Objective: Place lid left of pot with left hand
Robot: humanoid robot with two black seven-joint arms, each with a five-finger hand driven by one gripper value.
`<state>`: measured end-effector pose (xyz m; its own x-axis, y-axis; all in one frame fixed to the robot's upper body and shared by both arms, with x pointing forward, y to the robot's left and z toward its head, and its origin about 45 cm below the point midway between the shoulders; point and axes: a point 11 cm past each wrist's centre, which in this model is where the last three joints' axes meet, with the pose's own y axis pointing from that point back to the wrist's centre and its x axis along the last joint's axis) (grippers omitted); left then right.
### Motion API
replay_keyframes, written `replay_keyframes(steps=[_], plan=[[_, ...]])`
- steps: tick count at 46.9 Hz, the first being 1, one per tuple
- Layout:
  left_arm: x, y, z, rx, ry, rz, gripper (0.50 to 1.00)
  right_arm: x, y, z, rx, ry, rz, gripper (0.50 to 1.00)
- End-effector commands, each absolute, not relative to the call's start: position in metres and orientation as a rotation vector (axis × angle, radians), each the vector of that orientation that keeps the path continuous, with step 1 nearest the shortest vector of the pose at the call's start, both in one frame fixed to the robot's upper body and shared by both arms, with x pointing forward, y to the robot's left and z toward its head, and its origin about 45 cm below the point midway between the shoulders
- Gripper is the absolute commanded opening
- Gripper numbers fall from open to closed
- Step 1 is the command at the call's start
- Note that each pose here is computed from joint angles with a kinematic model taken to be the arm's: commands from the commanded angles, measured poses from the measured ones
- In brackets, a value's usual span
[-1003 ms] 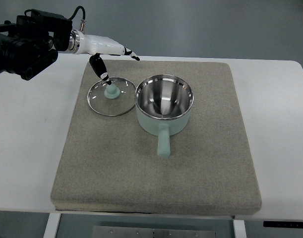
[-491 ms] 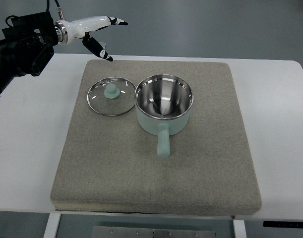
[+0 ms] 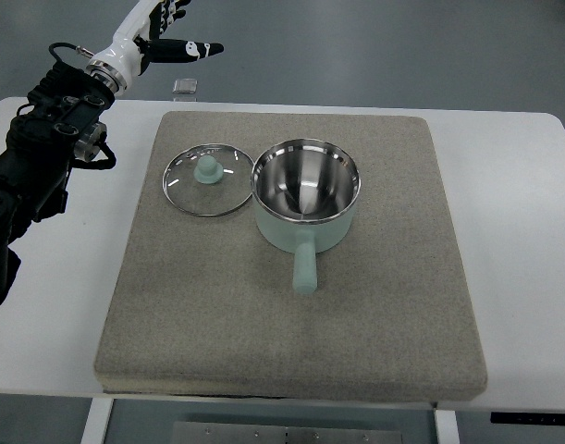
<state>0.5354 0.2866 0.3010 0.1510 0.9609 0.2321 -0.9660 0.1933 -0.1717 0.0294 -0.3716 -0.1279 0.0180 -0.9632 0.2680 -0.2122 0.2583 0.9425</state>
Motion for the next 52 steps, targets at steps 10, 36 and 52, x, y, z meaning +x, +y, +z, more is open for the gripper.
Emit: replay_keyframes(steps=[10, 36, 52], plan=[[0.525, 0.300, 0.267, -0.139, -0.062, 1.479, 0.994, 0.029, -0.372, -0.128, 1.175, -1.439, -0.868, 0.921], [0.505, 0.324, 0.226, -0.487, 0.341, 1.532, 1.000, 0.029, -0.372, -0.128, 1.175, -1.439, -0.868, 0.921], [0.504, 0.322, 0.225, -0.494, 0.345, 1.509, 1.000, 0.029, -0.372, -0.128, 1.175, -1.439, -0.868, 0.921]])
